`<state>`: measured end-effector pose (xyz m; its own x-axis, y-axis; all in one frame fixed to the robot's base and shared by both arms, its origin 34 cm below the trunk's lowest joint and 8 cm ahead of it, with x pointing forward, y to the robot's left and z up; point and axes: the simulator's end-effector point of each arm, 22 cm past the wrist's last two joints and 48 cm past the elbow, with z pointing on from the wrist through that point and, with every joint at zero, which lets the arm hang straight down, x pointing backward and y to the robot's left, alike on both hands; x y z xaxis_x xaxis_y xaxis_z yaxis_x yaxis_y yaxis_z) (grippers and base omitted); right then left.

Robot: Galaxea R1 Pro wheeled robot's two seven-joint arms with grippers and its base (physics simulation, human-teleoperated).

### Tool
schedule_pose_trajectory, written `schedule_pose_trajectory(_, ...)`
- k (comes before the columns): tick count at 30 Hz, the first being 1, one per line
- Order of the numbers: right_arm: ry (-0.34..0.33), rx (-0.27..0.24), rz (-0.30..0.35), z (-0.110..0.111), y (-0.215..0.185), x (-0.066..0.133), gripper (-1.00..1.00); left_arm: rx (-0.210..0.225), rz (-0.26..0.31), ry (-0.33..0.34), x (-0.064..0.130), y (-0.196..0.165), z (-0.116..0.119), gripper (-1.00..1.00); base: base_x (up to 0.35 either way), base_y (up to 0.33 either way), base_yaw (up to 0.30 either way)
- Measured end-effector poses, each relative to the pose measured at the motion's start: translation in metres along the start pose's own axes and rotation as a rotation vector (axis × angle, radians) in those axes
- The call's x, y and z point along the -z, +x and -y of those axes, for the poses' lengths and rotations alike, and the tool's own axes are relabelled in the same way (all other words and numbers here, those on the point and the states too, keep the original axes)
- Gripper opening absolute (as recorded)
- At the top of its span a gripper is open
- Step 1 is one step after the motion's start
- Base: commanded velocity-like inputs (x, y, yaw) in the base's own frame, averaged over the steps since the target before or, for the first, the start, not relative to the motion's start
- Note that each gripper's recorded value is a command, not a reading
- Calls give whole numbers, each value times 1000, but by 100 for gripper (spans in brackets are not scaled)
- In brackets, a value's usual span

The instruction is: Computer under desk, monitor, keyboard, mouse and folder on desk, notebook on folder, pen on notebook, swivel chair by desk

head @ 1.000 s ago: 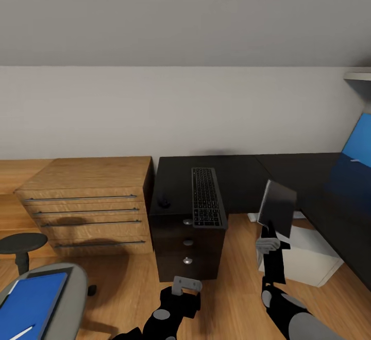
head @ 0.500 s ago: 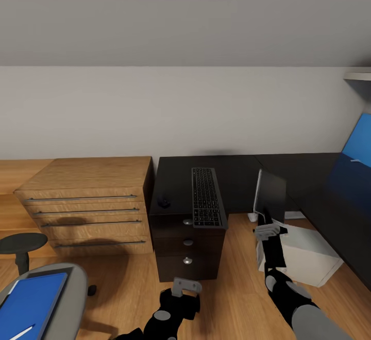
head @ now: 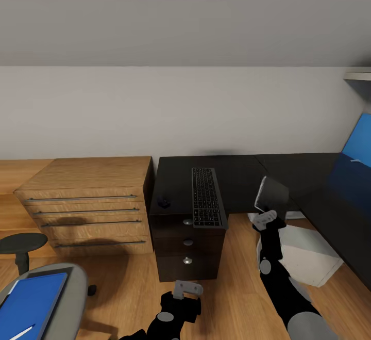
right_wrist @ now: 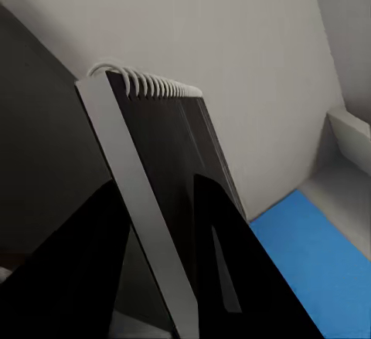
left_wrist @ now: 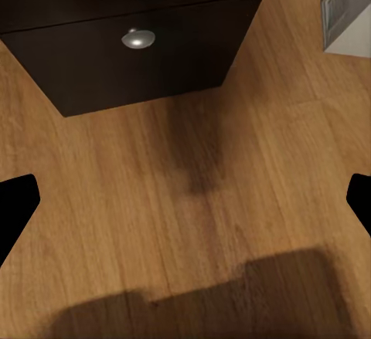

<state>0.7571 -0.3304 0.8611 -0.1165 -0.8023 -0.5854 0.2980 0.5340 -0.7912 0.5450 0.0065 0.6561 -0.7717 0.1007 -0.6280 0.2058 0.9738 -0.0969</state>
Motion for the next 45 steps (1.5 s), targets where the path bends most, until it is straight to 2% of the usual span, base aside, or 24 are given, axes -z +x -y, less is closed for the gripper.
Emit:
schedule_pose_trajectory(2,1,-3,-7,-3,3,7,-100,0,0,0,0,0,0,100,0,0,0)
schedule_pose_trajectory(6,43,-17,-18,-1,3,19,-100,3,1,-1,0,-1,-1,100,0,0,0)
schedule_pose_trajectory(9,70,-47,-27,-6,-6,27,-100,3,2,-2,0,-1,-1,100,0,0,0)
schedule_pose_trajectory(14,77,-58,-32,-8,-8,30,-100,3,2,-2,0,-1,-1,100,0,0,0)
schedule_pose_trajectory(17,70,-51,-37,-11,-4,36,-100,4,2,-2,0,-1,-1,100,0,0,0)
schedule_pose_trajectory(20,44,-34,-50,-21,8,52,-100,4,1,-2,0,-1,-1,100,0,0,0)
schedule_pose_trajectory(33,19,-17,-44,-26,15,68,-100,4,2,-2,0,-1,-1,100,0,0,0)
schedule_pose_trajectory(36,-4,-26,-44,-33,22,84,-100,4,1,-2,0,-1,-1,100,0,0,0)
schedule_pose_trajectory(45,0,-41,-33,-31,22,86,-100,4,0,-2,0,-1,-1,100,0,0,0)
